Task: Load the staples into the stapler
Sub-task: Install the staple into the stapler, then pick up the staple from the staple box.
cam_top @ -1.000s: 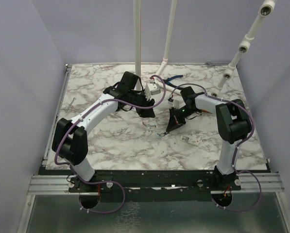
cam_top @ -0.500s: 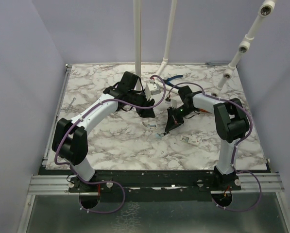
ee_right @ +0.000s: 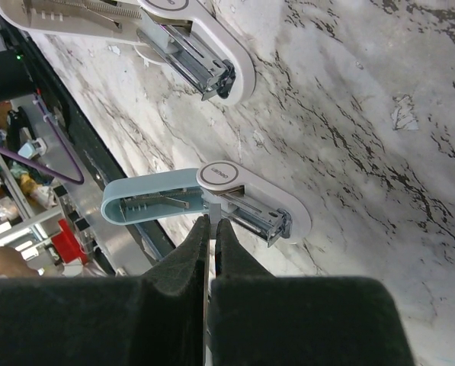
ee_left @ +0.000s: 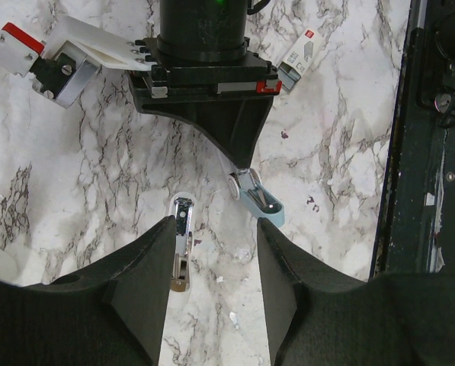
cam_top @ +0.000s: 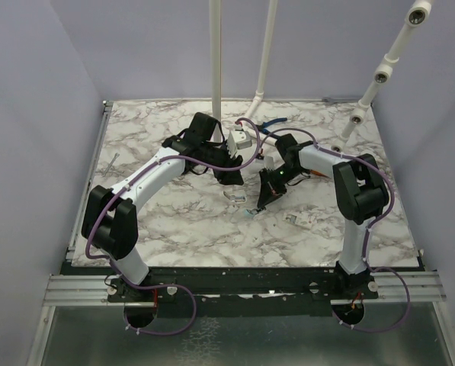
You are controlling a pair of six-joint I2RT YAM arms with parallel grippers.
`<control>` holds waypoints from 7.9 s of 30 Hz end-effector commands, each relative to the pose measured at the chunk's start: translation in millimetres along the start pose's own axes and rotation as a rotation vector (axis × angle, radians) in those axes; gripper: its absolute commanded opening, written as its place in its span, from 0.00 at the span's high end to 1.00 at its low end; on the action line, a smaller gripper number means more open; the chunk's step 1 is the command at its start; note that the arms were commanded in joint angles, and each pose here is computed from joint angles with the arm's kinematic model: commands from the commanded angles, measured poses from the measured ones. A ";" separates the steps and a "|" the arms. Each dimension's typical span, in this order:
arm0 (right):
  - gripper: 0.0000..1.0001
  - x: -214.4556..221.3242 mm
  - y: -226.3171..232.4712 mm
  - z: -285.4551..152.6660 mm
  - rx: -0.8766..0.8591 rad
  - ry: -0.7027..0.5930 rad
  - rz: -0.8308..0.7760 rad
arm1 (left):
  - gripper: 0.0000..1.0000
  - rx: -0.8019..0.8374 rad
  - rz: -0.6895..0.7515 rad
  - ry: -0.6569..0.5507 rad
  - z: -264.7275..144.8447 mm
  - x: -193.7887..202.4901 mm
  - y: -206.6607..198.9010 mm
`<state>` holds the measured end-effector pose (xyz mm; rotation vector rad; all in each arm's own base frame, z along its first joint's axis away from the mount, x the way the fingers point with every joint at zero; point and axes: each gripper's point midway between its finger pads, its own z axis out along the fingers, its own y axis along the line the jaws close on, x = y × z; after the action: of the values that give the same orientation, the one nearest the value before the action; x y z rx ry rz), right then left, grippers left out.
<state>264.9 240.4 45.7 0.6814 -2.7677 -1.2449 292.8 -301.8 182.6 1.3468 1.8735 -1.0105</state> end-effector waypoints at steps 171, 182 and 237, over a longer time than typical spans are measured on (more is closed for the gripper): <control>0.85 -0.4 -22.4 -14.5 0.227 -0.025 -0.059 | 0.52 0.078 -0.027 -0.009 6.9 1.7 -13.8; 0.85 -4.6 -20.7 -17.0 0.268 -0.037 -0.112 | 0.51 0.085 -0.028 -0.011 7.4 0.8 -14.6; 0.70 70.9 -28.7 -63.8 0.396 0.009 -0.605 | 0.39 -0.232 0.115 0.040 -26.7 14.3 18.9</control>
<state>226.9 167.8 66.8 1.6051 -2.9484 -0.8685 299.9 -269.6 157.4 1.3622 1.9038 -0.7231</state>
